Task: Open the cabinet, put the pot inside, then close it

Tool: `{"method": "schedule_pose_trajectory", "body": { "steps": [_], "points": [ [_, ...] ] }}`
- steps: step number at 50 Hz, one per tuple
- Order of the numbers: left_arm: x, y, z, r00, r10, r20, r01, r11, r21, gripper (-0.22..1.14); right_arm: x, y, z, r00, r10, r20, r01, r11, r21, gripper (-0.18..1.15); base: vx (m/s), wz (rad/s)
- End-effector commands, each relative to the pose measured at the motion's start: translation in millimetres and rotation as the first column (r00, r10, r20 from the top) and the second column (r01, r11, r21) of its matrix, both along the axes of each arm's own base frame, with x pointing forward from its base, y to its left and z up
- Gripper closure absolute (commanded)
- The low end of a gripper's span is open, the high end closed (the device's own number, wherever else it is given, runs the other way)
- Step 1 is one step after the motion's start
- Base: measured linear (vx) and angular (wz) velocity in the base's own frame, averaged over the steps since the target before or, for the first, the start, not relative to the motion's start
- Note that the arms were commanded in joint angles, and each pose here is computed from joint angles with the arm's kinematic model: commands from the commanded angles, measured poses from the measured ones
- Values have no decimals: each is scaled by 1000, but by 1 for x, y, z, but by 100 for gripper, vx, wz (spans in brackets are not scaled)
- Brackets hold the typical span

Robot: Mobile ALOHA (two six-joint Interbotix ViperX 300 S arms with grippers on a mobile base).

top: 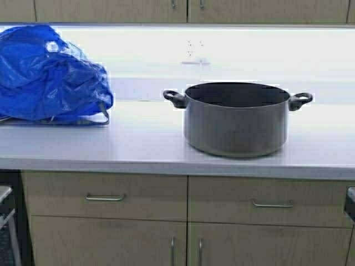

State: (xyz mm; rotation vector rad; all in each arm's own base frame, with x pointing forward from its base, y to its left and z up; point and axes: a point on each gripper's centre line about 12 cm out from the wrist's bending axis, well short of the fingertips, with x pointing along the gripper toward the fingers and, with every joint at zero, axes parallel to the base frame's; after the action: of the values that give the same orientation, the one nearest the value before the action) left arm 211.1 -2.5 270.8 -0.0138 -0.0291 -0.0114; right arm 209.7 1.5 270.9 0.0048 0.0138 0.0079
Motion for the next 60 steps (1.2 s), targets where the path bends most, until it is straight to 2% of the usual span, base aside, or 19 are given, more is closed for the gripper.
{"method": "schedule_pose_trajectory", "body": {
  "steps": [1, 27, 32, 35, 37, 40, 41, 42, 43, 45, 47, 48, 53, 60],
  "points": [
    [-1, 0, 5, 1000, 1, 23, -1, 1000, -5, 89, 2, 0, 8, 1000, 1, 21, 0, 1000, -1, 91, 25, -5],
    [5, 0, 8, 1000, 1, 21, -1, 1000, -8, 89, -6, 2, 9, 999, 16, 46, -14, 999, -44, 91, 23, 0],
    [1, -15, 16, 996, -72, 50, 73, 997, -9, 87, -6, 13, 9, 996, 71, 46, -70, 997, -36, 89, 23, 5],
    [-3, -35, 19, 983, -174, 64, 172, 985, 23, 77, -6, 29, 9, 988, 146, 38, -145, 989, -39, 78, 20, 4],
    [-7, -50, 20, 967, -247, 66, 244, 968, 50, 65, -6, 40, 10, 979, 199, 33, -197, 979, -53, 63, 17, 4],
    [-9, -66, 21, 945, -323, 59, 320, 946, 48, 40, -6, 51, 14, 967, 251, 36, -249, 967, -48, 34, 16, 2],
    [-9, -70, 21, 939, -338, 58, 337, 941, 41, 30, -6, 57, 15, 960, 276, 38, -275, 960, -45, 19, 14, 0],
    [-9, -74, 21, 934, -354, 50, 353, 935, 33, 21, -5, 59, 16, 958, 283, 38, -282, 959, -42, 15, 14, 0],
    [-9, -78, 19, 929, -369, 41, 368, 930, 25, 11, -5, 63, 19, 953, 300, 43, -298, 954, -31, 2, 13, -1],
    [-8, -85, 18, 919, -393, 24, 393, 919, 11, -7, -4, 69, 24, 945, 323, 53, -322, 947, -18, -11, 12, 0],
    [-6, -91, 16, 911, -412, 10, 412, 911, 2, -17, -4, 74, 29, 936, 344, 69, -344, 939, -12, -12, 10, 0],
    [-5, -93, 15, 908, -418, 3, 418, 908, -4, -18, -3, 77, 31, 932, 354, 78, -354, 935, -10, -11, 8, 1],
    [7, -104, 10, 899, -436, -31, 436, 900, -10, -9, 1, 92, 50, 905, 403, 136, -405, 914, -7, -6, 6, 1],
    [33, -130, 6, 878, -475, -56, 476, 880, -4, -10, 26, 122, 57, 875, 461, 148, -466, 885, -2, -7, 4, 0]
  ]
}}
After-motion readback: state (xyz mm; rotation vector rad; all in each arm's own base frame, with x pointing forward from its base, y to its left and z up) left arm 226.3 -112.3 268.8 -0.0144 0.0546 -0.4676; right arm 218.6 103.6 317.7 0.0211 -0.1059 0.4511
